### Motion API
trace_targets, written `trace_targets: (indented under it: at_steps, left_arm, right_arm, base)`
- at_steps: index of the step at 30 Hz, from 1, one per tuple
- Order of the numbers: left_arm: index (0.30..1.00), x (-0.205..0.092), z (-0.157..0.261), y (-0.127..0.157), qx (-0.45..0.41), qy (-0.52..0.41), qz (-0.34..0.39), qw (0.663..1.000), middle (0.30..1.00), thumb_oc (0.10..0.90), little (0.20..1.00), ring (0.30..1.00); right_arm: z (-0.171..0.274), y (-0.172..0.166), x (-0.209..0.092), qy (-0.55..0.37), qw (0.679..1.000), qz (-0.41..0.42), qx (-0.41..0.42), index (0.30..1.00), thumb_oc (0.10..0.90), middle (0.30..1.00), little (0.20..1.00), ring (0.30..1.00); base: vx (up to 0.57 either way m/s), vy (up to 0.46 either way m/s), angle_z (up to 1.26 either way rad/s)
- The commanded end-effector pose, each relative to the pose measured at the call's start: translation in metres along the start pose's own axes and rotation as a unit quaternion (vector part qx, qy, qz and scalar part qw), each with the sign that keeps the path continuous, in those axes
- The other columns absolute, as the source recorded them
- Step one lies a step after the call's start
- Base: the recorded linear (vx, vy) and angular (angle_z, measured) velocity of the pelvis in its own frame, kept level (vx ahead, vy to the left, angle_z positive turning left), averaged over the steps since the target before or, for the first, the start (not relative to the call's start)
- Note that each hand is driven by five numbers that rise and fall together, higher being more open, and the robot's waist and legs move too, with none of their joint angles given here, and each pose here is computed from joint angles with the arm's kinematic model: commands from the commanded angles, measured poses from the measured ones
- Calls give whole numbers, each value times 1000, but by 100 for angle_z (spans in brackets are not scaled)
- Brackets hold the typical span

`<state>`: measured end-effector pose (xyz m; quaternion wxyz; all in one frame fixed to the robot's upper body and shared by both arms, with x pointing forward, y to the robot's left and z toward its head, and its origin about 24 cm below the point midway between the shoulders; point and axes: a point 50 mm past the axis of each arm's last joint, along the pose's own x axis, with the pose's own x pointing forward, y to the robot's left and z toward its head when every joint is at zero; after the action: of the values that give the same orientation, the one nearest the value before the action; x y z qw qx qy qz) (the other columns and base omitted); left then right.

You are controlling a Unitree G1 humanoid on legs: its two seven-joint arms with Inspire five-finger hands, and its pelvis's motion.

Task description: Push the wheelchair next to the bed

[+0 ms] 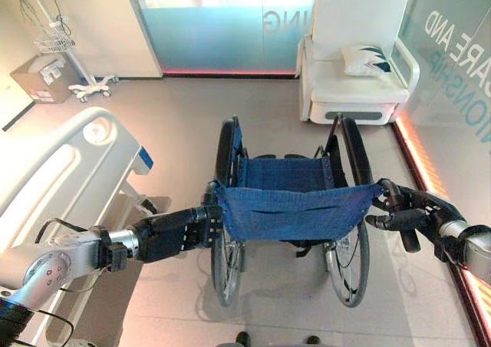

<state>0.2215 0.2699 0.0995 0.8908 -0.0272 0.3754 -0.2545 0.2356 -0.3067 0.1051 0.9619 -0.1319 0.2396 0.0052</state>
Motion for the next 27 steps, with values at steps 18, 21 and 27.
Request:
trace_targets:
  at_steps: [18,21,27]
  left_arm:
    - [300,12,84,-30,-96,-311,-56,944,300,400,300,300]
    - [300,13,79,-30,-94,-311,-58,944,300,400,300,300]
    - [300,17,74,-32,-97,-300,-61,947,300,400,300,300]
  right_arm:
    - [51,4,8,-85,995,3,-56,300,400,300,300,300]
    - [51,3,7,-87,995,4,-57,300,400,300,300,300]
    - [50,8,8,-85,995,8,-56,300,400,300,300,300]
  base:
    - [12,-3,-2]
    - [1,0,1]
    - [0,0,0]
